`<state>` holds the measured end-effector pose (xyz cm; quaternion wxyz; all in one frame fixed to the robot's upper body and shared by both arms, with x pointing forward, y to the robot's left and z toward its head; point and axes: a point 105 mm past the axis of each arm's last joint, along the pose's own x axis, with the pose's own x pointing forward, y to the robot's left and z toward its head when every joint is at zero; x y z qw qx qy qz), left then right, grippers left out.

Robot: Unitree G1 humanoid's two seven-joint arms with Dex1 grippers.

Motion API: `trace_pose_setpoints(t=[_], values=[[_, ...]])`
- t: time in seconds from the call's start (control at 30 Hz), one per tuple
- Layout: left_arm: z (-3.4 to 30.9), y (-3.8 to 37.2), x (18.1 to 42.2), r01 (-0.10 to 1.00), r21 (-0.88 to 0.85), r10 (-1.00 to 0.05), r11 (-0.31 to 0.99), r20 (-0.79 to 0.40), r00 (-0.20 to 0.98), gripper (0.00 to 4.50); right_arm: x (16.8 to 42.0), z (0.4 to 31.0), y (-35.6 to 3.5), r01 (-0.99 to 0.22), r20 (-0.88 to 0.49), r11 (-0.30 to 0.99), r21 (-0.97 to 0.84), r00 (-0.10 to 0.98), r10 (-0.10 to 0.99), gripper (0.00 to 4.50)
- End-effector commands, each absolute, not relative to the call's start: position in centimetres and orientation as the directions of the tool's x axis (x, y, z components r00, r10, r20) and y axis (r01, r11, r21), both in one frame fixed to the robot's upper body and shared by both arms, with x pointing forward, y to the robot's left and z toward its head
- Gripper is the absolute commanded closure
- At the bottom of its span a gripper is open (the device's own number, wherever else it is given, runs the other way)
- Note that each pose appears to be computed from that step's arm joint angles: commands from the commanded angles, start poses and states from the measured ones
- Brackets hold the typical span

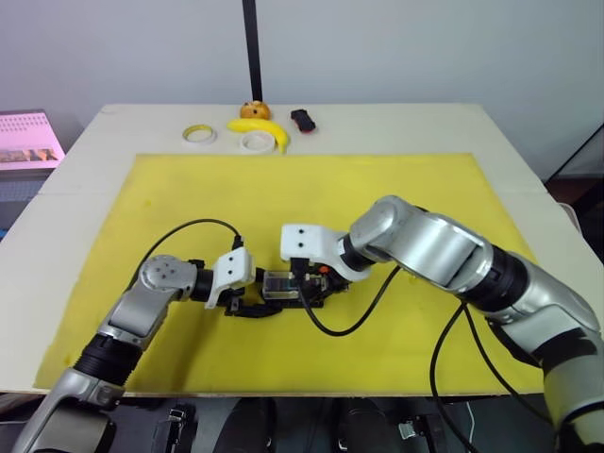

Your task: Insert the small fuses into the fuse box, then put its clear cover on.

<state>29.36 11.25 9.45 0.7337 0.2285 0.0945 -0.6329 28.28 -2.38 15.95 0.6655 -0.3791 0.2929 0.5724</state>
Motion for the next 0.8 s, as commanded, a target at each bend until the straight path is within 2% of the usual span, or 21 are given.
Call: trace_pose_setpoints(t=[0.03, 0.63, 0.7, 0.8], values=[[8.23, 11.44, 29.42, 0.973, 0.197, -0.861, 0.123, -0.467, 0.204, 1.96, 28.10, 15.17, -2.59, -0.983, -0.837, 0.057, -0.172, 0.176, 0.519, 2.81], [8.16, 11.29, 28.99, 0.976, 0.185, -0.863, 0.118, -0.467, 0.193, 1.96, 27.64, 15.04, -2.24, -0.987, -0.838, 0.052, -0.150, 0.155, 0.524, 2.81], [8.14, 11.29, 28.95, 0.976, 0.185, -0.863, 0.118, -0.467, 0.193, 1.96, 27.63, 15.06, -2.18, -0.987, -0.836, 0.050, -0.154, 0.157, 0.526, 1.73], [8.16, 11.27, 28.95, 0.975, 0.187, -0.862, 0.118, -0.468, 0.194, 1.96, 27.68, 15.31, -2.06, -0.986, -0.830, 0.046, -0.160, 0.159, 0.535, 0.40]])
